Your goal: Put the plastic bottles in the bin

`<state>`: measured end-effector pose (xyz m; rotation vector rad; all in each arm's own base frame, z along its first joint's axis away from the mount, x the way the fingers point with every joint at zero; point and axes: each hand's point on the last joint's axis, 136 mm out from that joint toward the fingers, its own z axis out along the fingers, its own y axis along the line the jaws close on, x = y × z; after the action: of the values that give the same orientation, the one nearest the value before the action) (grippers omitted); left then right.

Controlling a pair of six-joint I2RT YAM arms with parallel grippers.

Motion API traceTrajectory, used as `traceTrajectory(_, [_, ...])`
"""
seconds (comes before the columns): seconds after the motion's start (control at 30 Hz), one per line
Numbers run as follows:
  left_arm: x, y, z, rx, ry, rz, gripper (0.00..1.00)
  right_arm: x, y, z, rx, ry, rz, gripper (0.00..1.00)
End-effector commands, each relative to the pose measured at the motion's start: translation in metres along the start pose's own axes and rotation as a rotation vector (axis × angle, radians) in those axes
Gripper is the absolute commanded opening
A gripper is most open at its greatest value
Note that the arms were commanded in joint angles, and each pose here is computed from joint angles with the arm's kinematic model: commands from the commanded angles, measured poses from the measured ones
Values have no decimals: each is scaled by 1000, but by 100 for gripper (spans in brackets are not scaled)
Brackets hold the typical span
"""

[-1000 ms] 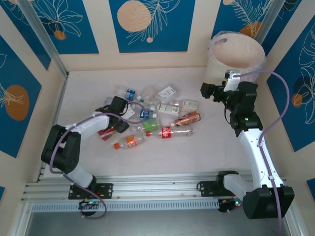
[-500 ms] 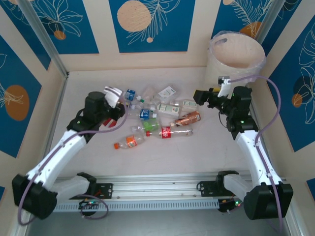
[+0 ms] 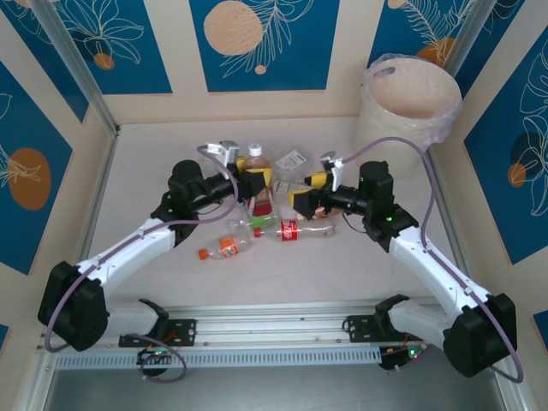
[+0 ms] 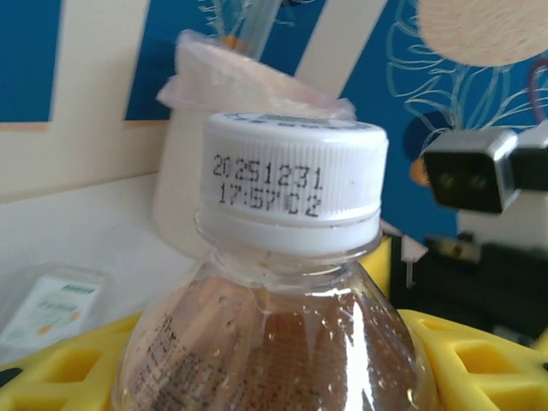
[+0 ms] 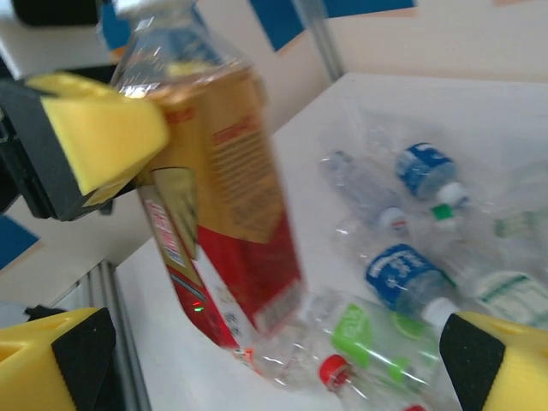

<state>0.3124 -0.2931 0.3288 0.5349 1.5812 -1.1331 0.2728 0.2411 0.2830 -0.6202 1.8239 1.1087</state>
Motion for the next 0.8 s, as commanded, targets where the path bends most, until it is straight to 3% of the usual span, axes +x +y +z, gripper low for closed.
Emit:
traceTrajectory(0.0, [-43, -33, 11, 113, -120, 9, 35, -16, 19, 18, -63, -69, -73, 100])
traceTrajectory(0.17, [-46, -37, 29, 161, -131, -36, 35, -4, 38, 51, -98, -18, -179, 100])
traceTrajectory(0.33, [-44, -32, 35, 151, -126, -86, 35, -15, 15, 65, 65, -73, -173, 99])
traceTrajectory(0.5, [-44, -12, 34, 49, -154, -143, 35, -28, -6, 74, 230, -168, -190, 99])
traceTrajectory(0.63, [-42, -4, 35, 8, -161, -175, 37, -33, -21, 83, 360, -163, -220, 99])
traceTrajectory(0.77, [-39, 3, 36, -30, -146, -187, 40, -29, -26, 90, 400, -104, -255, 93])
